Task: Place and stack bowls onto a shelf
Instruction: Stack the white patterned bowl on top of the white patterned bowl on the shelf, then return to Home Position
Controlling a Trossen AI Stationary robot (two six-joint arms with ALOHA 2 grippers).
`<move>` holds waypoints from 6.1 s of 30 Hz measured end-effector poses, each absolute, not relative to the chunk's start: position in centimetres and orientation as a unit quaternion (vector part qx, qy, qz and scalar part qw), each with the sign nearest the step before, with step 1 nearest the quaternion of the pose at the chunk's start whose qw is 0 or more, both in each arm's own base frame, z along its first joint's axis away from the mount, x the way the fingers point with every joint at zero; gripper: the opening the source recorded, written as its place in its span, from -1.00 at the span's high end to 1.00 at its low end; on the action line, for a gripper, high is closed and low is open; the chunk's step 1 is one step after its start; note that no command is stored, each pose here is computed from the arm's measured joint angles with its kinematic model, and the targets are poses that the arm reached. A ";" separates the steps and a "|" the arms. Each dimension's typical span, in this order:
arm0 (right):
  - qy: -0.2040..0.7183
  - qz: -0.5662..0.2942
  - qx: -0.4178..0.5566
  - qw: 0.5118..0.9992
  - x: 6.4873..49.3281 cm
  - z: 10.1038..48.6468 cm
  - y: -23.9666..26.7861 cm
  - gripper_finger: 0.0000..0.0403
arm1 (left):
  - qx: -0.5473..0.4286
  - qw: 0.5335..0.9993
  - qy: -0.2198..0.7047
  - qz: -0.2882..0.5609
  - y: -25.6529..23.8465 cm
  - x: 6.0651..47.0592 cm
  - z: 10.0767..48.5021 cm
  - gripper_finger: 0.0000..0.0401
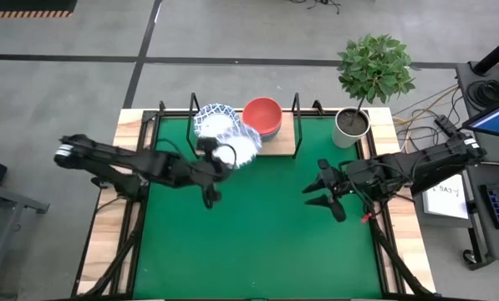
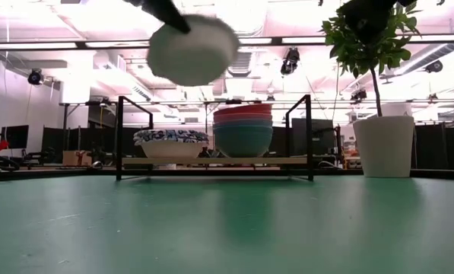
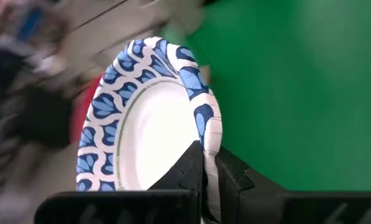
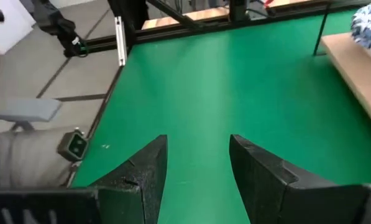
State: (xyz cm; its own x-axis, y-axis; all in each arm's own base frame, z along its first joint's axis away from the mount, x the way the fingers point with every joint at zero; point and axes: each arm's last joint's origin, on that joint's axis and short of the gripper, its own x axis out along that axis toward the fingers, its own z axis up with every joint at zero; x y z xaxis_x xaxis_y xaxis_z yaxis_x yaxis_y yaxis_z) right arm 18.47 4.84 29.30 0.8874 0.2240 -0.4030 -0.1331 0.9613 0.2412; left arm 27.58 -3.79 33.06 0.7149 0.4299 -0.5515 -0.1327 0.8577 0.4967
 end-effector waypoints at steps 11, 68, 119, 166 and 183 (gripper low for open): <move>0.240 0.082 0.085 0.963 20.2 27.3 5.2 0.20 | 0.171 0.827 0.429 0.320 6.0 26.6 29.6 1.00; 0.251 0.074 0.117 0.958 24.3 22.3 6.3 0.20 | 0.007 0.854 0.420 0.307 7.7 27.8 25.5 1.00; -0.094 0.025 -0.089 0.991 9.8 21.0 0.7 0.61 | -0.017 0.997 -0.066 0.036 -1.1 11.3 19.3 1.00; -0.013 -0.116 -0.117 0.986 9.6 17.2 -0.7 0.86 | 0.003 0.999 0.026 0.046 -1.3 12.6 17.2 1.00; -0.024 -0.112 -0.023 0.993 9.6 17.1 -0.6 0.86 | 0.009 0.997 0.059 0.046 -1.4 13.1 16.5 1.00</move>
